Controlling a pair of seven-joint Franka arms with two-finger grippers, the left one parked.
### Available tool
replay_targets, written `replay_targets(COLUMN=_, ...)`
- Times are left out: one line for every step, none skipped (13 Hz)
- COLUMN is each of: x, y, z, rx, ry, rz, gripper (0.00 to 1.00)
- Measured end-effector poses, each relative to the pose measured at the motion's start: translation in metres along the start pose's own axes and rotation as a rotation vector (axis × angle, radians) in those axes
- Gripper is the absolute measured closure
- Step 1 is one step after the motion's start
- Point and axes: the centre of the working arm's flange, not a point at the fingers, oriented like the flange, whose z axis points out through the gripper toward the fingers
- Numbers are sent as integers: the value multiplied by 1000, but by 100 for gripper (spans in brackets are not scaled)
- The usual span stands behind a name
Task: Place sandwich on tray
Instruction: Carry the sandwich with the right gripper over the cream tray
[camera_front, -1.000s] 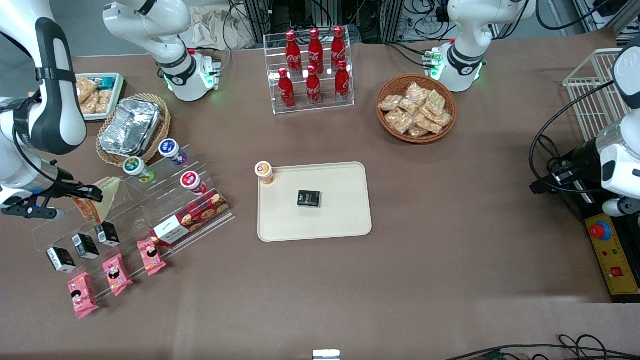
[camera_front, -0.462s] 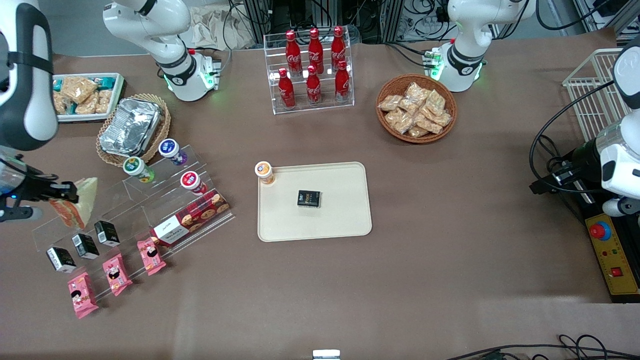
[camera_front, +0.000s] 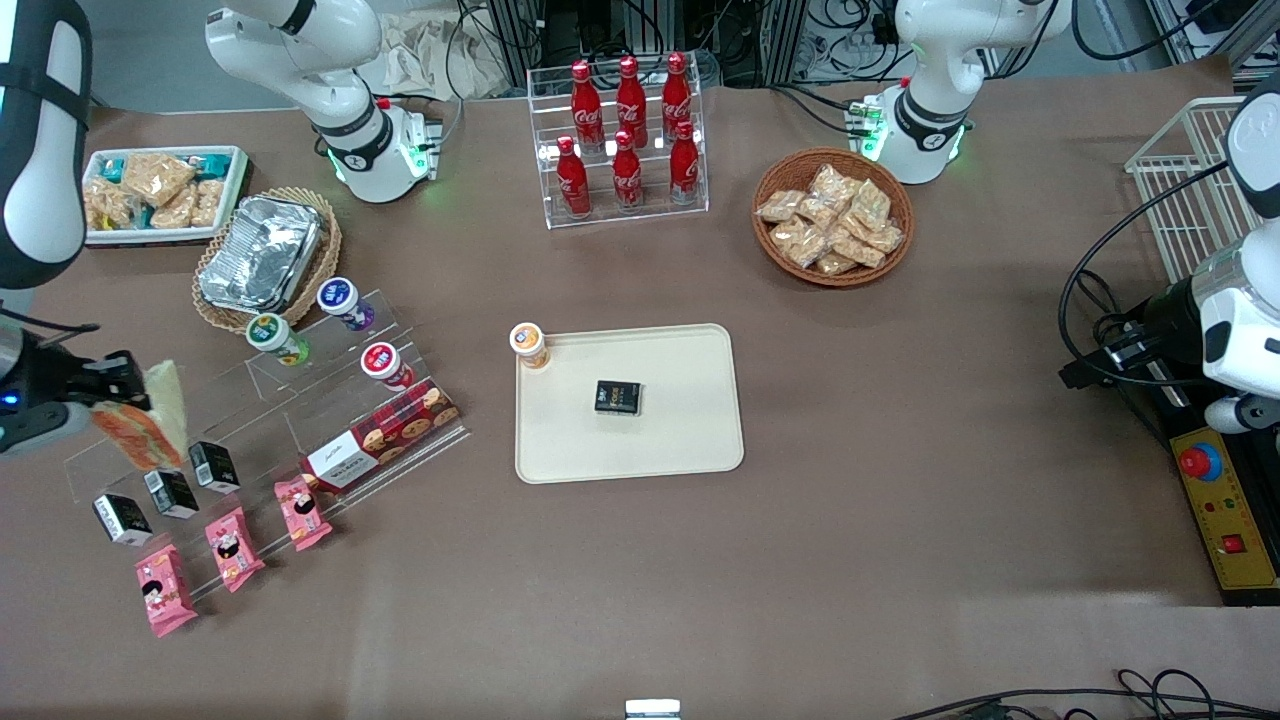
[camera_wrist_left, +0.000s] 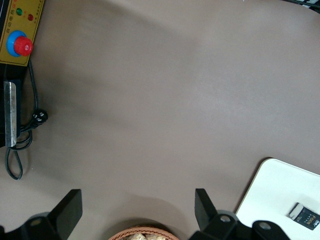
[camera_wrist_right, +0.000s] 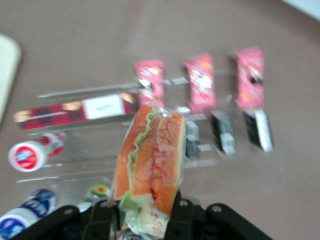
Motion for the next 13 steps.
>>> replay_targets(x=14, y=-21, z=-1, rx=25, ry=22, rz=-84, gripper=63)
replay_targets(x=30, y=-47, z=-2, rx=41, ry=35, rz=-165, gripper=63)
replay_targets(x=47, y=-78, z=-1, rx=46, ry=41, rz=-246, gripper=63)
replay_targets(x=65, y=-115, z=-2, rx=41, ry=49, rz=-319, gripper=63)
replay_targets(x=82, y=-156, z=-2, rx=33, ry=61, rz=-390, gripper=63)
replay_targets(x=98, y=-198, z=0, rx=23, ry=75, rz=-461, gripper=63)
replay_targets(x=109, y=-231, z=6, rx=18, ry=79, rz=-514, gripper=63)
replay_targets(x=119, y=-259, z=17, rx=16, ry=73, rz=-558, gripper=63)
replay_targets(x=129, y=-283, z=33, rx=13, ry=64, rz=-595, gripper=63)
replay_targets(x=140, y=-303, z=51, rx=3, ry=63, rz=-624, gripper=63)
replay_targets(x=151, y=-321, z=72, rx=-10, ry=65, rz=-652, gripper=63)
replay_targets(x=160, y=-336, z=92, rx=-22, ry=67, rz=-673, gripper=62)
replay_targets(x=169, y=-351, z=113, rx=-36, ry=72, rz=-696, gripper=62)
